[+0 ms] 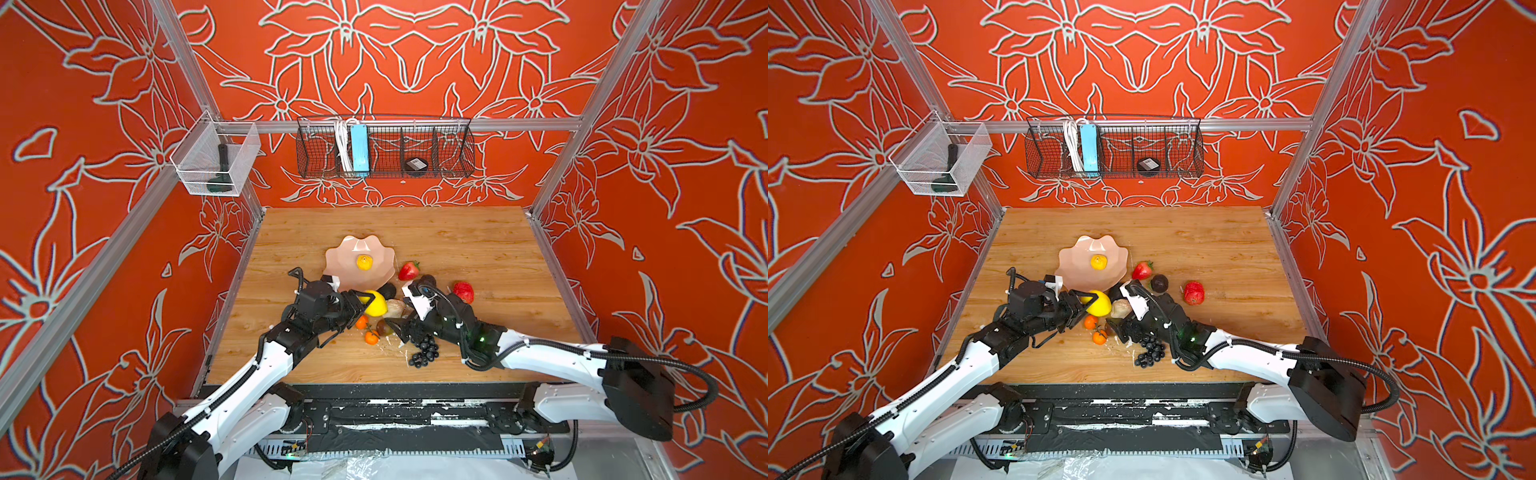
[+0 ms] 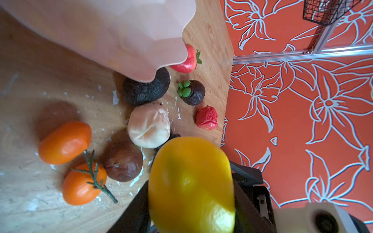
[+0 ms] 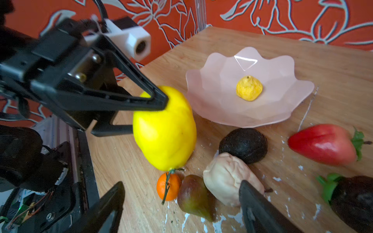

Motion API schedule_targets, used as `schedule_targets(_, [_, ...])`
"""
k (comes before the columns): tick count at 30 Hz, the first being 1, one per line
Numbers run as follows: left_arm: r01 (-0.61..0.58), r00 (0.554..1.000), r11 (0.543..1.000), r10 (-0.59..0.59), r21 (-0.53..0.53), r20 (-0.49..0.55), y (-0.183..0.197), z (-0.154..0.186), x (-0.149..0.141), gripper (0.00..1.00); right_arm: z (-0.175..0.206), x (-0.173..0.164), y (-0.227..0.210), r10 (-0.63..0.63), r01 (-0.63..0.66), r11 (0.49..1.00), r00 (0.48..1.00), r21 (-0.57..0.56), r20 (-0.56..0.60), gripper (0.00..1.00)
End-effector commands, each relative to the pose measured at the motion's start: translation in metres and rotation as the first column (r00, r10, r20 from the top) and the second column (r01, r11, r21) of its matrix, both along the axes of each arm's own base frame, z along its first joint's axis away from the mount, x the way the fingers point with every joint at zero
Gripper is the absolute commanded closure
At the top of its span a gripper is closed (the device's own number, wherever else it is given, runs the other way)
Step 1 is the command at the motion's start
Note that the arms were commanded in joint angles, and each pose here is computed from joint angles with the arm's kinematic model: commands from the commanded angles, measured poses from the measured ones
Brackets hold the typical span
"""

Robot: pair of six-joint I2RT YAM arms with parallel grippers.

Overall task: Arrange fruit in a fruit bowl
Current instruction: Pick up the fruit from the center of the table.

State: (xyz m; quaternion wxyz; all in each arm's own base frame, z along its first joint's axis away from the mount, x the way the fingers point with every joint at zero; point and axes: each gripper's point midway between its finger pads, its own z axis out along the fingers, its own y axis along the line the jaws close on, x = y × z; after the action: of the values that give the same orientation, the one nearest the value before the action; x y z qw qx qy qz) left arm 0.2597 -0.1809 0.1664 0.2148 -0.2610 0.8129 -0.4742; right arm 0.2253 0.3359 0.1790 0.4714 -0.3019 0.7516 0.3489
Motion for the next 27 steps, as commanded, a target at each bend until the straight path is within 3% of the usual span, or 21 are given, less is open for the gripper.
schedule_targets(1, [-0.016, 0.999, 0.993, 0.012, -0.115, -0.039, -0.005, 0.008, -0.004, 0.54, 0.020, -0.005, 0.017, 0.083, -0.088, 0.993, 0.994, 0.072, 0.070, 0.12])
schedule_targets(15, [-0.006, 0.999, 0.981, -0.001, -0.192, -0.041, -0.008, 0.019, -0.013, 0.54, 0.017, -0.006, 0.039, 0.151, -0.152, 0.982, 0.988, 0.114, 0.015, 0.20])
schedule_targets(27, [-0.007, 0.999, 0.976, -0.004, -0.216, -0.049, -0.010, 0.015, -0.013, 0.52, 0.015, -0.004, 0.048, 0.169, -0.169, 0.979, 0.986, 0.116, 0.005, 0.34])
